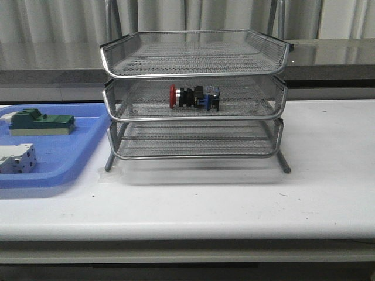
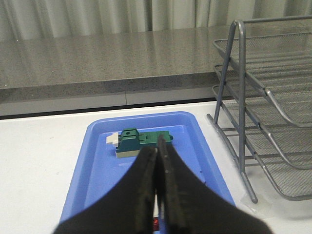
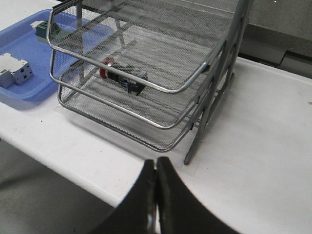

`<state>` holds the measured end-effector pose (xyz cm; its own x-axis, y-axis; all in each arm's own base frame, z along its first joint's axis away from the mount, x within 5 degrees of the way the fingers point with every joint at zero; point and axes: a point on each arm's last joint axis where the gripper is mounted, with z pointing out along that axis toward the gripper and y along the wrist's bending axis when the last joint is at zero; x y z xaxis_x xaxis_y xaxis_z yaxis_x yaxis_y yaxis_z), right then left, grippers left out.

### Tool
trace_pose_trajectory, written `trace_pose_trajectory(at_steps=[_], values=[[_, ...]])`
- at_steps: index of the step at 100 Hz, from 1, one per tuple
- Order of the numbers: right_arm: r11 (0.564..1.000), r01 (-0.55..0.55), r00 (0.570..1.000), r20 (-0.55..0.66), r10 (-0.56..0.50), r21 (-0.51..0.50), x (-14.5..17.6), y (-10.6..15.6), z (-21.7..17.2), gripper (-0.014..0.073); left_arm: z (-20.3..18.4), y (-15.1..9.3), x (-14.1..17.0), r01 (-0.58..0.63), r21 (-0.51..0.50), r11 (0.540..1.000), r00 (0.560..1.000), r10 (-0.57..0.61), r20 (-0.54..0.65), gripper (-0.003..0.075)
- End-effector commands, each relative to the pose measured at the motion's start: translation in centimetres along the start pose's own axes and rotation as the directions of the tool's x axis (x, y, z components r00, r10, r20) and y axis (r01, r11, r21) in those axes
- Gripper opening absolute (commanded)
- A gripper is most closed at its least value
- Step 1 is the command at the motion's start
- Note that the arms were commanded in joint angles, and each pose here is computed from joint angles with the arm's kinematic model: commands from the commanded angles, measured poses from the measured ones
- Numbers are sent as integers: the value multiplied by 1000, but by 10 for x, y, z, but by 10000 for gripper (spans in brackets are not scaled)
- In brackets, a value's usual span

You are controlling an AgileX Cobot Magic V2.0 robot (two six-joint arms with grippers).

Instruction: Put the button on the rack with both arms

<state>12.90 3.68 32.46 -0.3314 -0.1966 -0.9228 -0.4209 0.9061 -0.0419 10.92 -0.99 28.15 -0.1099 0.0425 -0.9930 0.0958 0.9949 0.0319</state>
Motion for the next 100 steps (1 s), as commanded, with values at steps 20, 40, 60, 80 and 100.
trace_pose_trajectory(at_steps=[20,40,60,80,100], values=[[999,-14,998,59,12,33,-10,-3,-4,-60,0,3,-15,21,-24,999,995,-19,95,-20],[999,-14,998,60,12,33,-10,-3,-4,-60,0,3,-15,21,-24,999,995,-19,95,-20],[999,-23,998,64,21,29,-11,-3,-4,-60,0,3,-15,21,-24,999,995,-19,95,-20],[999,-15,997,70,13,38,-11,-3,-5,-60,0,3,-15,21,-24,999,995,-19,95,-20],[996,11,996,83,-18,84,-11,-3,-16,-60,0,3,-15,21,-24,999,995,-19,95,-20]])
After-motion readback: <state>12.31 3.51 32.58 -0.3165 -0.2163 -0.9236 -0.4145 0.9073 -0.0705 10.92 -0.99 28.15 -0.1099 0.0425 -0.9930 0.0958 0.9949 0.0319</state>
